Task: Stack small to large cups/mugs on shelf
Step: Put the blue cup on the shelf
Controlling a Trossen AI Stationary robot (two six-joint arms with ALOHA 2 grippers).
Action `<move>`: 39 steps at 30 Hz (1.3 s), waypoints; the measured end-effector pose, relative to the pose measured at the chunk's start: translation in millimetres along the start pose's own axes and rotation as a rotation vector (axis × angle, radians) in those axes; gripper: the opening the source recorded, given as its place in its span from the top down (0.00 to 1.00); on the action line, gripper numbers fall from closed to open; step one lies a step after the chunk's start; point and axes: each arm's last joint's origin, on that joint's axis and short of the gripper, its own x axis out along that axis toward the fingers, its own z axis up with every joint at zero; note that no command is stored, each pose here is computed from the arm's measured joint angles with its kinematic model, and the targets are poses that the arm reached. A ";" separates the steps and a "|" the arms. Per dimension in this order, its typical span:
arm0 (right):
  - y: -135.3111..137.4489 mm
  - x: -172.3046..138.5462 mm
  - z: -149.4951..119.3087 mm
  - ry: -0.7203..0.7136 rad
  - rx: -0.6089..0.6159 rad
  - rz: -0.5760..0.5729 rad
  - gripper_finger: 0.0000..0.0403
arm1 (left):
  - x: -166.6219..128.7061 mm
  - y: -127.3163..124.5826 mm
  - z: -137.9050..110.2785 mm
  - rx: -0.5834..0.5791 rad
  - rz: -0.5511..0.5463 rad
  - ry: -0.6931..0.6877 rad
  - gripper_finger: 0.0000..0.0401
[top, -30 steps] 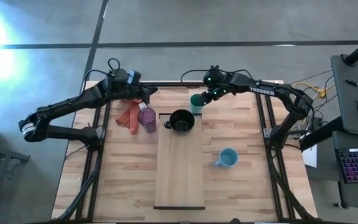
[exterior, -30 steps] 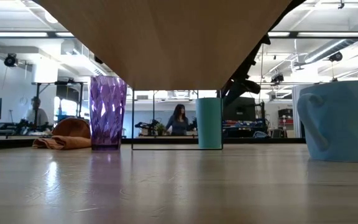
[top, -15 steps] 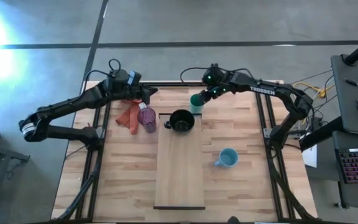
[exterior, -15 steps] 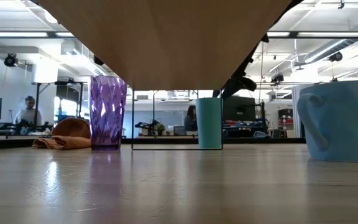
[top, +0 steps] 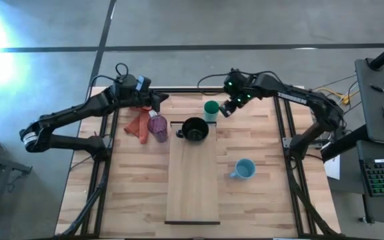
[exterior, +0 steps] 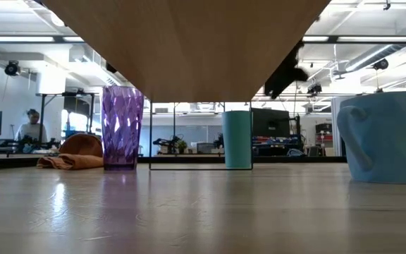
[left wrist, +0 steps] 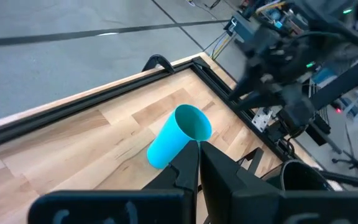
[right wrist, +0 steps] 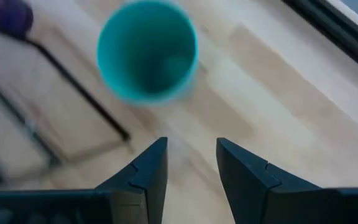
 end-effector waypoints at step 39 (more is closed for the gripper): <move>74.4 -11.5 -203.3 0.268 0.323 -0.028 0.68 | -0.5 -1.1 -9.6 0.089 -0.155 0.099 1.00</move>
